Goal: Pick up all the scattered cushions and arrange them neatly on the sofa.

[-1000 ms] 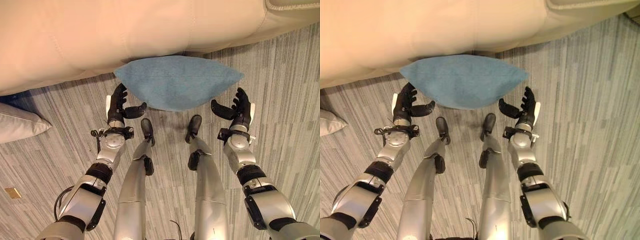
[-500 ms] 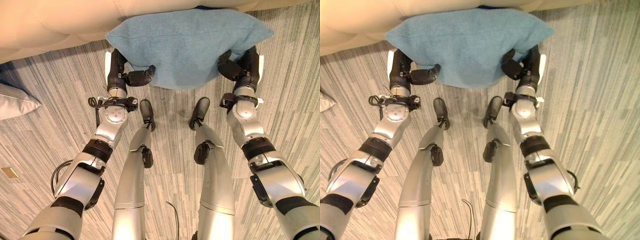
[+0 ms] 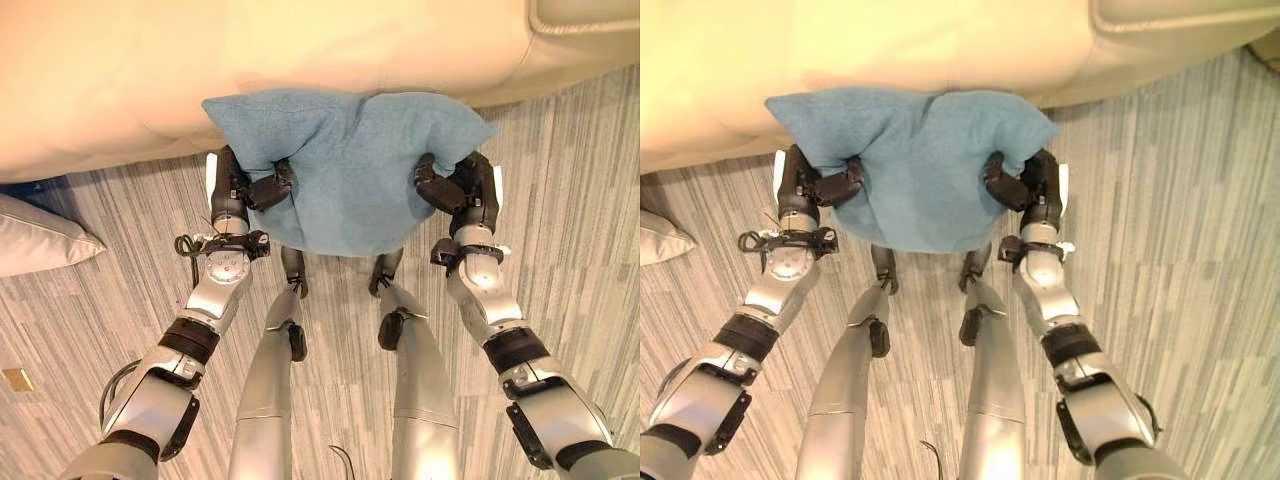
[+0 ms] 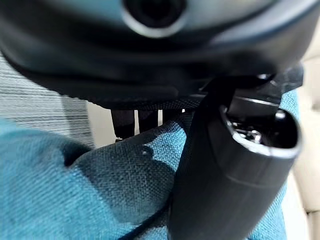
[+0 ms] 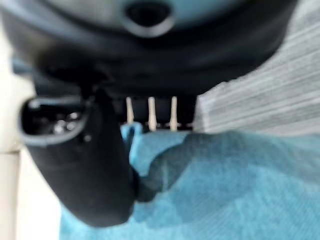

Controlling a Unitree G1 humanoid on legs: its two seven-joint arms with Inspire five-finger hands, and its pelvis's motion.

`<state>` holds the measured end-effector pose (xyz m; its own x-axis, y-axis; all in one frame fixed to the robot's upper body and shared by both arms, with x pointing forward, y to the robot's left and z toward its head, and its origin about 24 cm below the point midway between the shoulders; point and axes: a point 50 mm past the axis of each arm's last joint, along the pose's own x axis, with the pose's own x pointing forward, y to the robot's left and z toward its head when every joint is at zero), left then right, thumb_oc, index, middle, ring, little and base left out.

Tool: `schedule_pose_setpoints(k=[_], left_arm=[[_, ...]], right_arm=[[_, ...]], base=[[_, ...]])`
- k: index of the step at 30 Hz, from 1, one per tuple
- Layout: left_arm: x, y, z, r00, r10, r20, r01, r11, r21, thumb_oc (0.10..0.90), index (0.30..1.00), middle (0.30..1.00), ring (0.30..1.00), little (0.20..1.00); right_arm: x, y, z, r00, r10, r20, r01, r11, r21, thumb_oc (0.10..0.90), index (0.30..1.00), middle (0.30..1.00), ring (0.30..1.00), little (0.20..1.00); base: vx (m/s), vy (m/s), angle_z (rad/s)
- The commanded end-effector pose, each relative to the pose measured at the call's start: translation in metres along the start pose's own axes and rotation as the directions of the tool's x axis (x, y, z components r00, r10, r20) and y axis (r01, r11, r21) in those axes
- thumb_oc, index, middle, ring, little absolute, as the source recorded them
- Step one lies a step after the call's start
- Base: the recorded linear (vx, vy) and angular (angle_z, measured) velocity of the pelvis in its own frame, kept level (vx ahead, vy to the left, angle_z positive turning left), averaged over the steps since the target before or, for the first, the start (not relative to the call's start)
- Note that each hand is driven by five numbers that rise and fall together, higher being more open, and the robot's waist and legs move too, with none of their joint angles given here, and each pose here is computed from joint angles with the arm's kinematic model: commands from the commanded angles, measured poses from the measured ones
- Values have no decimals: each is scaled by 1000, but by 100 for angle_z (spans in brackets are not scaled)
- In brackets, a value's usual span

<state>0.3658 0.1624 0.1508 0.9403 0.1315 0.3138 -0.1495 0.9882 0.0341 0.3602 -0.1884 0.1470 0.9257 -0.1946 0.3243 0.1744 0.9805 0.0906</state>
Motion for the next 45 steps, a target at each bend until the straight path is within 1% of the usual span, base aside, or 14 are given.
schedule_pose_setpoints(k=[1,3,6,9,11,13,15,19,22,26,29,35,41,45], left_arm=[[-25,-43,23,962,-168,217,196,973,-117,400,300,300,300,300],[-42,-36,7,970,-167,175,191,972,-134,400,300,300,300,300],[-52,-31,0,973,-171,155,193,971,-141,400,300,300,300,300],[-71,-14,-10,981,-150,125,172,966,-192,400,300,300,300,300],[-75,-11,-11,981,-152,123,174,965,-195,400,300,300,300,300],[-82,-5,-11,977,-166,132,188,966,-177,400,300,300,300,300],[-91,4,-13,974,-184,131,200,973,-119,400,300,300,300,300],[-101,14,-20,979,-179,96,188,977,-96,400,300,300,300,300],[-109,20,-28,985,-166,57,171,980,-104,400,300,300,300,300],[-118,21,-40,985,-171,-11,168,980,-104,400,300,300,300,300],[-126,20,-48,983,-176,-54,167,977,-132,400,300,300,300,300],[-131,15,-53,975,-207,-82,197,974,-113,400,300,300,300,300],[-135,18,-51,972,-221,-82,212,971,-111,400,300,300,300,300],[-137,26,-52,971,-220,-93,214,974,-71,400,300,300,300,300]], right_arm=[[-29,52,20,955,215,203,-235,968,82,400,300,300,300,300],[-46,42,15,956,208,208,-226,972,65,400,300,300,300,300],[-55,35,16,952,215,217,-228,973,36,400,300,300,300,300],[-72,22,19,940,247,236,-239,969,-64,400,300,300,300,300],[-76,19,18,936,263,233,-247,964,-94,400,300,300,300,300],[-83,13,18,931,285,227,-259,956,-136,400,300,300,300,300],[-91,5,19,929,298,221,-261,948,-181,400,300,300,300,300],[-101,-3,10,945,281,169,-252,952,-173,400,300,300,300,300],[-108,-11,3,954,272,125,-243,948,-203,400,300,300,300,300],[-115,-25,-4,968,240,78,-216,948,-234,400,300,300,300,300],[-116,-31,-6,972,225,62,-203,947,-249,400,300,300,300,300],[-115,-37,-5,981,184,67,-162,953,-257,400,300,300,300,300],[-117,-32,-9,978,206,44,-187,944,-270,400,300,300,300,300],[-117,-28,-12,976,217,31,-202,945,-256,400,300,300,300,300]], base=[[30,-105,-1],[49,-115,-2],[-35,-59,4],[87,-73,6],[85,-48,-4],[133,-66,-2],[165,-89,-6],[170,-85,1],[142,-110,10],[71,-75,7],[95,-19,26],[74,60,13],[190,142,-13],[179,173,-14]])
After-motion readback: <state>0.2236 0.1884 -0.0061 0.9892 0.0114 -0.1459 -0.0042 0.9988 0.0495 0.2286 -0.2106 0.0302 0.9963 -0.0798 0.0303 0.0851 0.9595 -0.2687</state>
